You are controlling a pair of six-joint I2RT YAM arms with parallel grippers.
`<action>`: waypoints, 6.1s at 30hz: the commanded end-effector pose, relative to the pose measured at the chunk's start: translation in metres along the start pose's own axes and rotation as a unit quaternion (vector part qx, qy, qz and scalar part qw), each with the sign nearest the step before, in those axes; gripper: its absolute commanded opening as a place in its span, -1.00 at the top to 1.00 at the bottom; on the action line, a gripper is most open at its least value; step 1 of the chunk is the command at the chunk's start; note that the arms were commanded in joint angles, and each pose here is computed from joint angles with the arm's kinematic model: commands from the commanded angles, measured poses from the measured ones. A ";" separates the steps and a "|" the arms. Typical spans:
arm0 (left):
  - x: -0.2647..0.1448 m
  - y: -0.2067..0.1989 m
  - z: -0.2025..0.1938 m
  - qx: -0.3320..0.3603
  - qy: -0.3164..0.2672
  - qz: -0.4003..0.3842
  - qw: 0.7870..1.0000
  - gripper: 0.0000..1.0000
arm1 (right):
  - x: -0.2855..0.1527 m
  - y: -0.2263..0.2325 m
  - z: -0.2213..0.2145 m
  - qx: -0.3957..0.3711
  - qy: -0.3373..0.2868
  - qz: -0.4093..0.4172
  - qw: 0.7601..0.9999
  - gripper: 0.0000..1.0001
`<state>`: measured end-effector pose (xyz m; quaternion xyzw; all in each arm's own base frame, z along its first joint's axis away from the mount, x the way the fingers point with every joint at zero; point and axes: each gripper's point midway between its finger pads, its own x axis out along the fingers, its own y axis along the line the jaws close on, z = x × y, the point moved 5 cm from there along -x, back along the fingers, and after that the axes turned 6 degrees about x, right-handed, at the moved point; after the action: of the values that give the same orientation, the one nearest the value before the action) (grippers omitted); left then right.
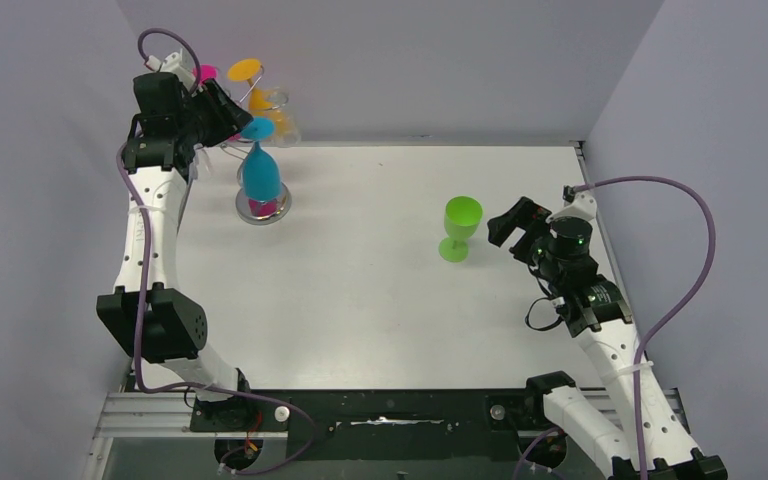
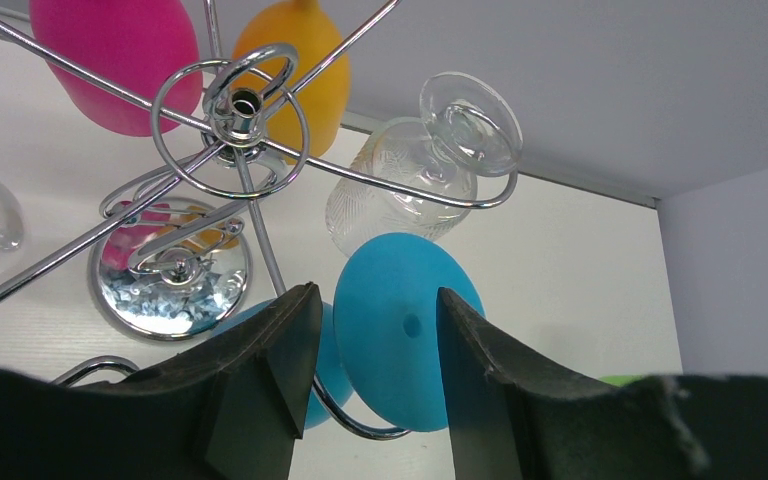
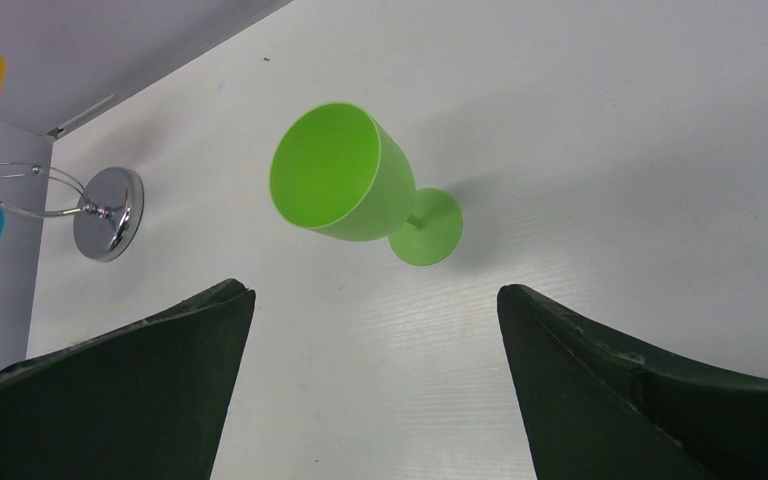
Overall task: Take the wine glass off the wine glass rack
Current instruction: Pick up the wine glass from the wine rack.
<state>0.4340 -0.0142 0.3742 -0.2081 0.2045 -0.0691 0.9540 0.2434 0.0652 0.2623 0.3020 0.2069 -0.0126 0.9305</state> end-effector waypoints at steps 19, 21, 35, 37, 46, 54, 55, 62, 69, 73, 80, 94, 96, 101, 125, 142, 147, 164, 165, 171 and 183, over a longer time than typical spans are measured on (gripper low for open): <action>-0.026 -0.029 0.010 -0.034 -0.029 -0.076 0.996 0.34 | -0.004 -0.027 0.014 0.054 -0.058 -0.118 0.990 -0.96; -0.028 -0.030 0.010 -0.038 -0.031 -0.080 0.996 0.36 | -0.007 -0.026 0.018 0.046 -0.068 -0.112 0.990 -0.94; -0.042 -0.026 0.006 -0.065 -0.019 -0.122 0.990 0.50 | -0.001 -0.027 0.011 0.036 -0.047 -0.112 0.992 -0.98; -0.044 -0.026 0.007 -0.072 -0.025 -0.125 0.989 0.65 | -0.001 -0.026 0.011 0.036 -0.047 -0.110 0.992 -0.98; -0.050 -0.028 0.007 -0.121 -0.037 -0.176 0.976 0.95 | -0.002 -0.028 0.011 0.041 -0.051 -0.116 0.991 -0.99; -0.061 -0.031 0.015 -0.163 -0.061 -0.217 0.961 1.00 | -0.002 -0.028 0.011 0.042 -0.049 -0.117 0.991 -0.99; -0.062 -0.030 0.015 -0.170 -0.064 -0.218 0.959 1.00 | -0.002 -0.028 0.010 0.043 -0.049 -0.117 0.991 -0.99; -0.065 -0.022 0.014 -0.189 -0.063 -0.206 0.958 1.00 | -0.002 -0.030 0.010 0.045 -0.049 -0.121 0.990 -0.99; -0.069 -0.020 0.011 -0.190 -0.060 -0.196 0.960 1.00 | -0.001 -0.031 0.008 0.046 -0.047 -0.124 0.990 -0.99; -0.070 -0.018 0.008 -0.188 -0.054 -0.193 0.961 1.00 | -0.001 -0.031 0.008 0.048 -0.046 -0.124 0.990 -1.00; -0.068 -0.014 0.004 -0.186 -0.048 -0.191 0.963 1.00 | 0.001 -0.029 0.007 0.041 -0.038 -0.119 0.991 -0.98; -0.063 -0.007 -0.003 -0.176 -0.025 -0.167 0.970 1.00 | 0.004 -0.029 0.006 0.038 -0.034 -0.118 0.992 -0.96; -0.063 -0.008 -0.004 -0.177 -0.022 -0.170 0.969 1.00 | 0.005 -0.028 0.005 0.038 -0.032 -0.117 0.992 -0.96; -0.064 -0.010 -0.002 -0.178 -0.019 -0.177 0.968 1.00 | 0.009 -0.026 0.005 0.037 -0.025 -0.115 0.992 -0.96; -0.059 0.007 0.031 -0.193 -0.072 -0.163 0.965 1.00 | 0.006 -0.028 0.006 0.037 -0.028 -0.123 0.991 -0.95; -0.046 -0.019 0.027 -0.168 -0.066 -0.171 0.969 1.00 | 0.006 -0.029 0.004 0.038 -0.024 -0.122 0.991 -0.96; -0.042 -0.016 0.025 -0.172 -0.062 -0.166 0.969 1.00 | 0.007 -0.030 0.002 0.037 -0.020 -0.122 0.992 -0.96; -0.028 -0.023 0.014 -0.136 -0.022 -0.169 0.976 1.00 | 0.006 -0.030 -0.001 0.038 -0.015 -0.120 0.992 -0.95; -0.030 -0.026 0.014 -0.129 -0.022 -0.171 0.977 1.00 | 0.005 -0.030 -0.001 0.038 -0.016 -0.120 0.992 -0.96; -0.044 -0.046 0.006 -0.097 -0.029 -0.198 0.975 1.00 | 0.005 -0.022 0.000 0.031 -0.015 -0.086 0.996 -0.95; -0.065 -0.058 -0.053 -0.033 -0.025 -0.178 0.983 1.00 | -0.022 0.022 0.009 -0.010 -0.084 0.145 0.986 -0.95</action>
<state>0.3700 -0.0619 0.3736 -0.3247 0.1827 -0.2084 0.9043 0.2270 0.0616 0.2494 0.3223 0.1767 -0.0083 0.9300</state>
